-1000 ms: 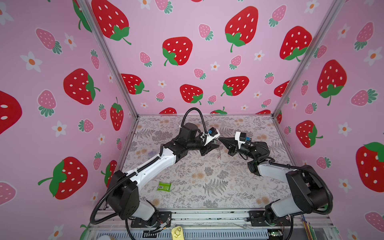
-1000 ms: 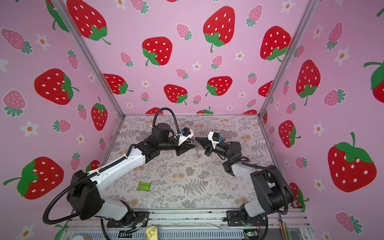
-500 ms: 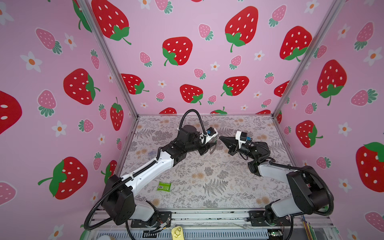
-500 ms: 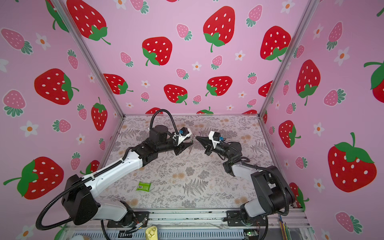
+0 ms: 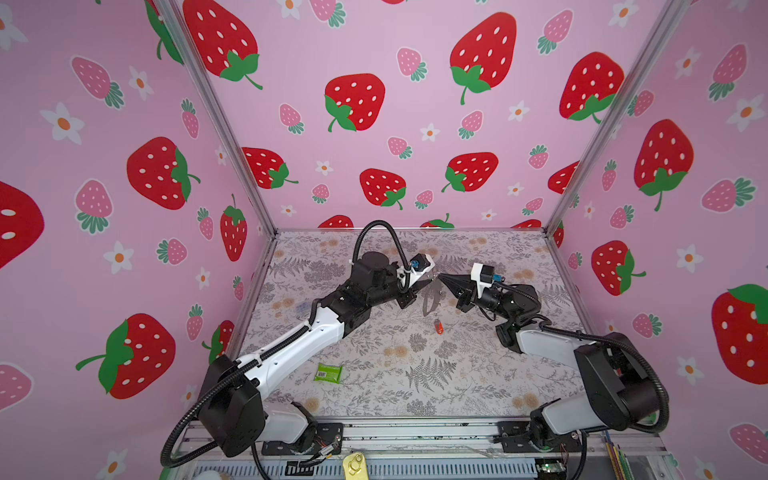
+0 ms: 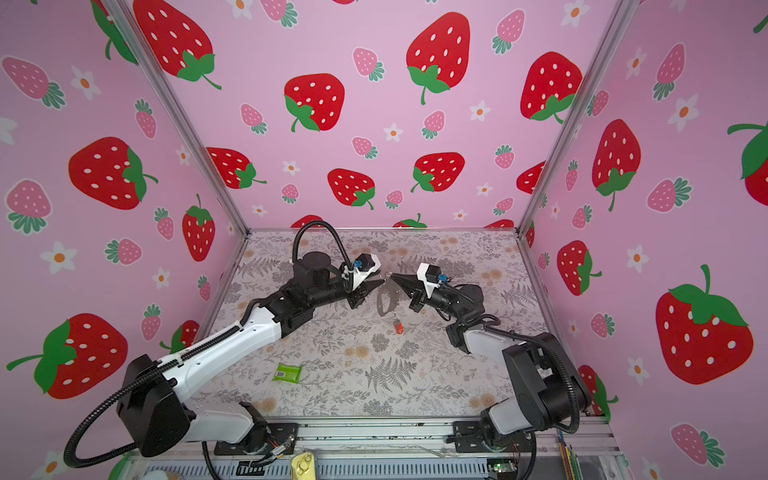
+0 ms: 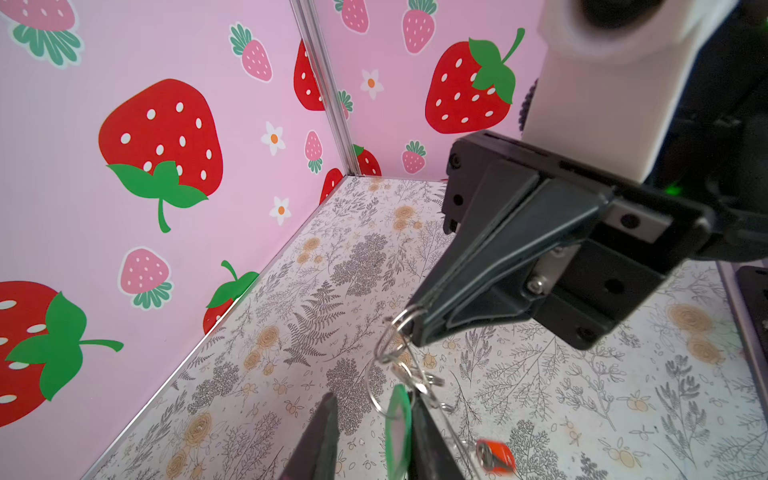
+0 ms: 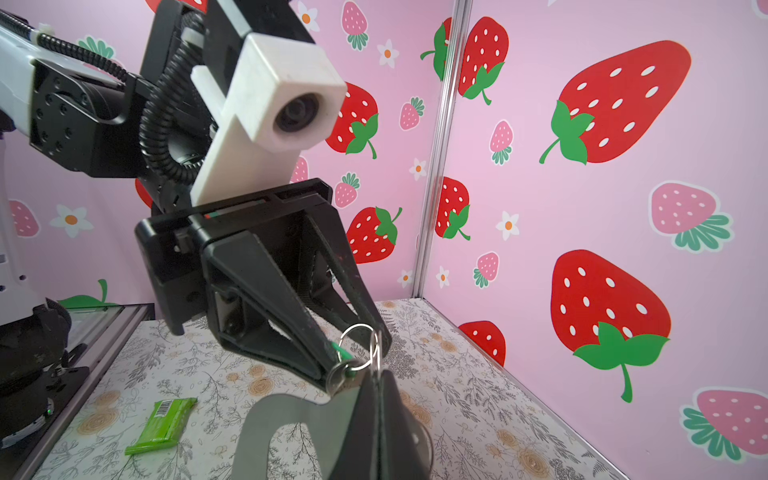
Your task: Put the keys on the keyring
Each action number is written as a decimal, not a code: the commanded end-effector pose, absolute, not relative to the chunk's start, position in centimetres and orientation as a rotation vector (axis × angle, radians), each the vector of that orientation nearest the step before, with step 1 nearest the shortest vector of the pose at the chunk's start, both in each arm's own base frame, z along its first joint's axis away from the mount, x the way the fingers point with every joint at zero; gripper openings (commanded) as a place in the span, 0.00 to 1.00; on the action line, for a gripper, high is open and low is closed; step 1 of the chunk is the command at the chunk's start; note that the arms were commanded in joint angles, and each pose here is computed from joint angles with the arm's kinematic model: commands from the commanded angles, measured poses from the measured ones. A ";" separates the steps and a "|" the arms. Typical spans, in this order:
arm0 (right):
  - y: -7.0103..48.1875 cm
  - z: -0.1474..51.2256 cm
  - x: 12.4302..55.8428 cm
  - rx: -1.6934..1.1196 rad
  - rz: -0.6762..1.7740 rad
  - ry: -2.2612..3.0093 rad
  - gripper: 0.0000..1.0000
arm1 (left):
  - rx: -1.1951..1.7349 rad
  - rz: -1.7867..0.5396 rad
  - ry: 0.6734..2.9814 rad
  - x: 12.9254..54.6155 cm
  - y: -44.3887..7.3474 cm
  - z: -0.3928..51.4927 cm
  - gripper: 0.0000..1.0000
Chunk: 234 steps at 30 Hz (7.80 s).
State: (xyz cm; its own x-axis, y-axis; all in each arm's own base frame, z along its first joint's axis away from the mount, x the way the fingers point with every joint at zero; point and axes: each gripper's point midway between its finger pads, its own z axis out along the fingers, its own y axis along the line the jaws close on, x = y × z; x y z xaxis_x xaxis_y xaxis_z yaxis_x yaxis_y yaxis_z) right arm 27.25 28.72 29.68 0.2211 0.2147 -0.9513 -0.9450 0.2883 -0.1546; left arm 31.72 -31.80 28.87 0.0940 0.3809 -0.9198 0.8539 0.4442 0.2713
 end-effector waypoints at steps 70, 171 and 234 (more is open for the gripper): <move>27.3 31.8 26.2 -0.875 0.853 0.882 0.00 | 1.216 -1.171 1.720 31.0 -33.4 29.6 0.00; 27.3 33.9 27.6 -0.723 0.946 0.885 0.00 | 1.084 -0.805 1.551 34.0 -33.5 28.0 0.31; 26.0 33.5 26.1 -0.711 1.040 0.804 0.00 | 1.334 -0.818 1.351 31.5 -30.7 29.7 0.40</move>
State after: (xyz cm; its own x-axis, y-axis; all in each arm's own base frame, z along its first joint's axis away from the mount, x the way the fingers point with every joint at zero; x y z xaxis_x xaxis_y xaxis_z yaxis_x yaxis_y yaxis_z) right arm 29.86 27.74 25.87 0.0108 0.2611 -0.9653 -0.9170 0.3874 0.0945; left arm 32.42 -30.13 27.47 -0.0008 0.3177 -0.9482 0.9686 0.2359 0.0782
